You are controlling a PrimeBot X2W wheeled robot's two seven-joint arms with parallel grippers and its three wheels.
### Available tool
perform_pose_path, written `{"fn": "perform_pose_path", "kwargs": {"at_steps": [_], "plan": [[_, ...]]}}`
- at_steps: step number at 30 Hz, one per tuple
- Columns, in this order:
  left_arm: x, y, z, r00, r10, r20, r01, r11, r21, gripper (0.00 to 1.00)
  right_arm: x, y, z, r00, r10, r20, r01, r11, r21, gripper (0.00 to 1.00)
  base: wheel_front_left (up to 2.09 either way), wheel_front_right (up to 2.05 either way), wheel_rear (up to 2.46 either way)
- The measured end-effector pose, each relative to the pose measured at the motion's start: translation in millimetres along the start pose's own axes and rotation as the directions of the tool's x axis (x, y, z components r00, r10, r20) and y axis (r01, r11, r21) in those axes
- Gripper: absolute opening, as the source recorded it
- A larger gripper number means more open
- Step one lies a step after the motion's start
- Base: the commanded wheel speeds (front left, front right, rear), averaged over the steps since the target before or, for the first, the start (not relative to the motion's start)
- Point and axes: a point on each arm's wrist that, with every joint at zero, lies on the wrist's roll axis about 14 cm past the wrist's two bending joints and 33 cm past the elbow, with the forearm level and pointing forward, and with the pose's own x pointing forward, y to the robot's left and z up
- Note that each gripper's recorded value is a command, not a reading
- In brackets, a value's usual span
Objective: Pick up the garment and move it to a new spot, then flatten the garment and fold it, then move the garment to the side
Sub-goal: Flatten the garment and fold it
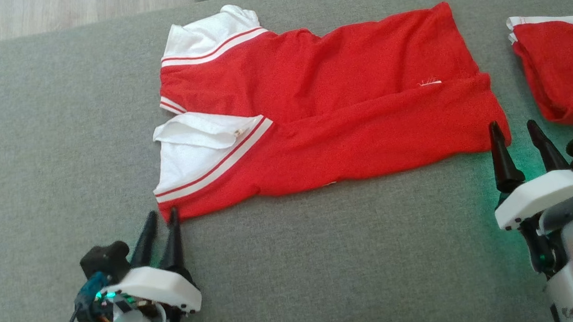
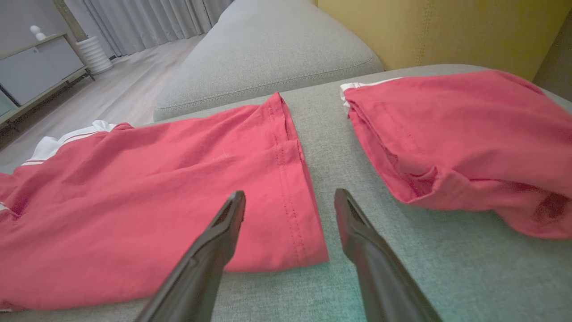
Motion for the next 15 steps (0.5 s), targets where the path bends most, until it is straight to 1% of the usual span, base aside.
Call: {"fn": "perform_pose_path", "kwargs": {"at_steps": [1, 2, 4, 12, 15], "plan": [[0.6, 1.0, -0.3, 1.0, 0.003, -0.003, -0.002, 1.0, 0.002, 0.12, 0.1, -0.4, -0.7, 1.0, -0.001, -0.005, 0.001, 1.0, 0.0, 1.0, 0.0, 0.0, 0.0], [0.9, 1.3, -0.8, 1.0, 0.004, -0.006, -0.004, 1.0, 0.004, 0.0, 0.1, -0.9, -1.5, 1.0, -0.003, -0.011, 0.003, 1.0, 0.001, 1.0, 0.0, 0.0, 0.0], [0.9, -0.1, -1.0, 1.0, -0.004, -0.008, 0.004, 1.0, 0.004, 0.0, 0.0, -2.6, -4.2, 1.0, -0.009, -0.029, 0.009, 1.0, 0.005, 1.0, 0.0, 0.0, 0.0], [-5.0, 0.4, 2.9, 1.0, -0.01, 0.006, 0.01, 1.0, 0.02, 0.0, -1.0, -14.3, -32.8, 0.983, -0.051, -0.178, 0.056, 0.998, 0.022, 1.0, 0.0, 0.0, 0.0], [-6.6, -1.6, 10.9, 0.999, -0.018, 0.037, 0.017, 1.0, 0.026, 0.0, 5.5, -11.9, -33.2, 0.977, -0.052, -0.207, 0.065, 0.996, 0.058, 1.0, 0.0, 0.0, 0.0]]}}
